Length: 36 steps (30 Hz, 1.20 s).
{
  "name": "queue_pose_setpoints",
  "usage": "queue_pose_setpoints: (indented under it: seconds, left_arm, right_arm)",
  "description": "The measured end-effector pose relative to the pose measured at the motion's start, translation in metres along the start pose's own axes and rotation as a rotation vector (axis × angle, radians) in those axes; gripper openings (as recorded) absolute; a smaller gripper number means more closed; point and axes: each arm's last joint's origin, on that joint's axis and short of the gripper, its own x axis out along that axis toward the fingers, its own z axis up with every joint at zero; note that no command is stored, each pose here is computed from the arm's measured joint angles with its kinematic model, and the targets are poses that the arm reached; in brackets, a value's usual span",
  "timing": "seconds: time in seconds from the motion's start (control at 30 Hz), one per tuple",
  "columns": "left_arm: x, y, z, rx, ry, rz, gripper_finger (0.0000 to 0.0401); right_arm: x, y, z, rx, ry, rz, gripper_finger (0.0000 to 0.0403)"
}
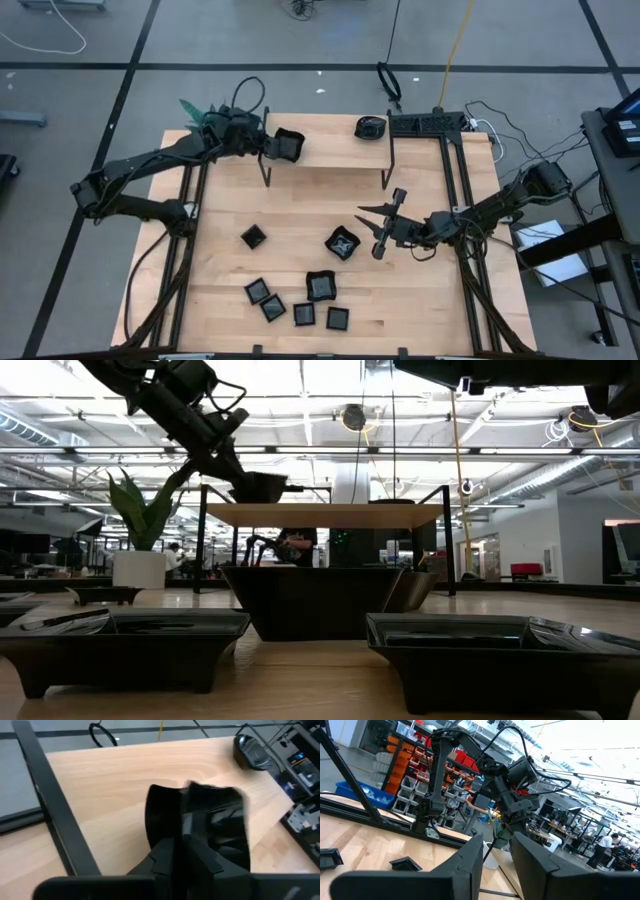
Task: Pick & Place Mini shaped plates
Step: Stack the black distorted square plate on top of the other black distorted square plate on the shelf, then stack the black distorted square plate on top of the other black distorted square plates on the shelf
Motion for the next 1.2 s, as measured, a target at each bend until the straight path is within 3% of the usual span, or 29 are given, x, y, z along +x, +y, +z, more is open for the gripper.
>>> queue_pose_setpoints:
  seconds: [0.2, 0.43, 0.5, 0.7, 0.97, 1.2]
  left_arm:
    - [0.000, 0.000, 0.001, 0.016, -0.018, 0.020, 0.0100]
    - [-0.020, -0.004, 0.009, 0.183, -0.115, 0.022, 0.0143]
    - [-0.031, -0.008, 0.011, 0.208, -0.146, -0.027, 0.0148]
    - [-0.075, -0.037, 0.008, 0.382, -0.235, -0.309, 0.0142]
    - [-0.089, -0.051, -0.039, 0.432, -0.300, -0.385, 0.0140]
    - [-0.072, -0.048, -0.110, 0.547, -0.472, -0.598, 0.0135]
  right_arm:
    - [0.000, 0.000, 0.000, -0.002, 0.003, 0.002, 0.0095]
    - [0.000, 0.001, -0.002, -0.004, 0.016, 0.008, 0.0096]
    - [0.000, 0.001, -0.002, 0.009, 0.022, 0.011, 0.0095]
    - [-0.001, 0.004, -0.008, 0.046, 0.089, 0.045, 0.0101]
    - [0.004, 0.008, -0.006, 0.126, 0.394, 0.147, 0.0141]
    - [0.021, 0.018, 0.003, 0.212, 0.640, 0.224, 0.0183]
